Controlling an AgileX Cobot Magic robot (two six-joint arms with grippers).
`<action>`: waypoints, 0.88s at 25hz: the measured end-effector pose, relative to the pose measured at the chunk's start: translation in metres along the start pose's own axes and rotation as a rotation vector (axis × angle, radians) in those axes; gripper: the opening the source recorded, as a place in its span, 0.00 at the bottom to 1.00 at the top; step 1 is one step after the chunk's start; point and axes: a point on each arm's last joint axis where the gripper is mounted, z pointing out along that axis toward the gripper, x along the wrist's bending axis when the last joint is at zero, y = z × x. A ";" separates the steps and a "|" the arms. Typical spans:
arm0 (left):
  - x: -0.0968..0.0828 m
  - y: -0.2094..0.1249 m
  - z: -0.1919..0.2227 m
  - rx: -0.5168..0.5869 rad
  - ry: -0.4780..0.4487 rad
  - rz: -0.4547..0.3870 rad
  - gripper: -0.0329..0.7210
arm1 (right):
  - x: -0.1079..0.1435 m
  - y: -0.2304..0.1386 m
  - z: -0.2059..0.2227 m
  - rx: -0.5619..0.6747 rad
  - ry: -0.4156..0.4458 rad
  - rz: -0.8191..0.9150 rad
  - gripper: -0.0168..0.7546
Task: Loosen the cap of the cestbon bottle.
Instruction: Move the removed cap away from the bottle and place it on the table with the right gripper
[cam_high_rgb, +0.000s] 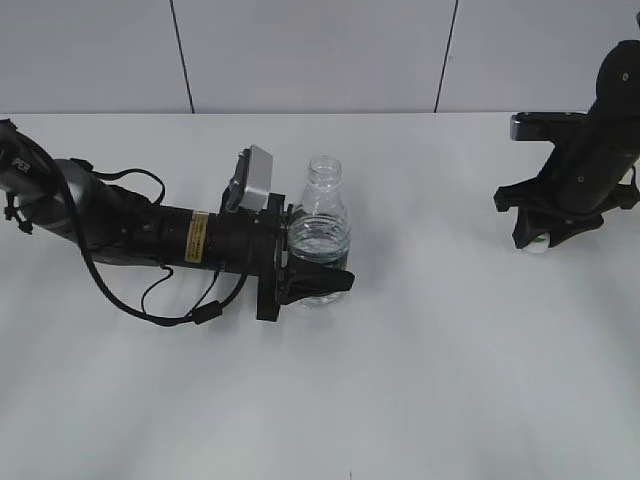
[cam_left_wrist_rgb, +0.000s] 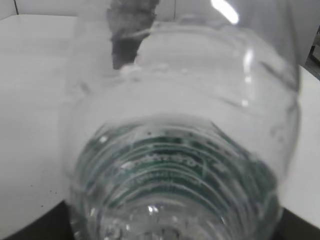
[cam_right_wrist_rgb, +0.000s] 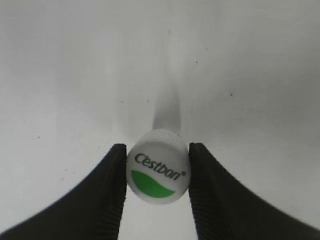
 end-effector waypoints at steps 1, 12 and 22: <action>0.000 0.000 0.000 0.000 0.000 0.000 0.59 | 0.000 0.000 0.000 -0.003 0.000 0.000 0.40; 0.000 0.000 0.000 0.000 0.000 0.000 0.59 | 0.000 0.000 0.004 -0.002 -0.001 0.002 0.40; 0.000 0.000 0.000 0.000 0.000 0.000 0.59 | 0.000 0.000 0.004 -0.002 -0.001 0.001 0.40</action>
